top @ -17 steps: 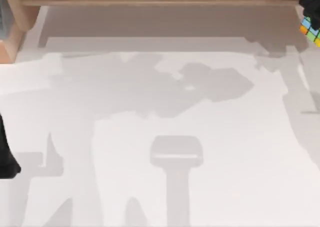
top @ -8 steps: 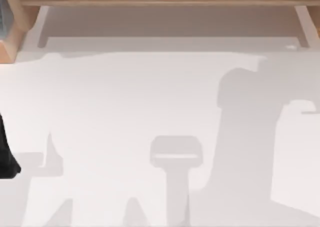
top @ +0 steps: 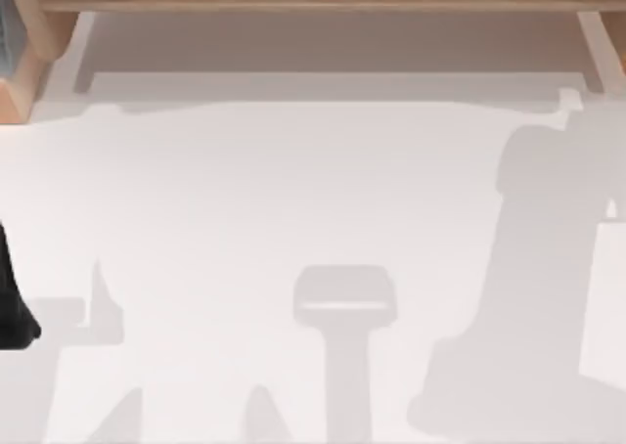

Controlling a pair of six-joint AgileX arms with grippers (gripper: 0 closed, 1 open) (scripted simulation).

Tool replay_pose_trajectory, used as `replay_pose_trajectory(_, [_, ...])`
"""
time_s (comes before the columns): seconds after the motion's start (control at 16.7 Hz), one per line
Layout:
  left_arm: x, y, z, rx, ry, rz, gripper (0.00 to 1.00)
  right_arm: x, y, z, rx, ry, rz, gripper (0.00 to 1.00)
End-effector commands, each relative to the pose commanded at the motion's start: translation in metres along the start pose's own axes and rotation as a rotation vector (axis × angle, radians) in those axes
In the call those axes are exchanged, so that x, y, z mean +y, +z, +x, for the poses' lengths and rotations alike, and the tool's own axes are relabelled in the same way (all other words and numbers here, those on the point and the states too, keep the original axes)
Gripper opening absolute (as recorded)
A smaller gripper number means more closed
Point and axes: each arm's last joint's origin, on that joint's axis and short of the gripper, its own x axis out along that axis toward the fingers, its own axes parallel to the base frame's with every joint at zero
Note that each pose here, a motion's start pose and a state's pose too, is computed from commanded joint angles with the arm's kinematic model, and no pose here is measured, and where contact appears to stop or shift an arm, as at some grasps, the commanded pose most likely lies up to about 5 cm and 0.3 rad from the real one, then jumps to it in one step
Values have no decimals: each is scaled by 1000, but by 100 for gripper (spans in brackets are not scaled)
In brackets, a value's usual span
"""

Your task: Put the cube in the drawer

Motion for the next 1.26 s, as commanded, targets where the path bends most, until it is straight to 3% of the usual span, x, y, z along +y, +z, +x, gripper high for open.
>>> replay_pose_trajectory(0.12, [0, 0, 0, 0, 0, 0, 100, 0, 0, 0, 0, 0, 0, 0])
replay_pose_trajectory(0.9, [0, 0, 0, 0, 0, 0, 100, 0, 0, 0, 0, 0, 0, 98])
replay_pose_trajectory(1.26, [0, 0, 0, 0, 0, 0, 100, 0, 0, 0, 0, 0, 0, 100])
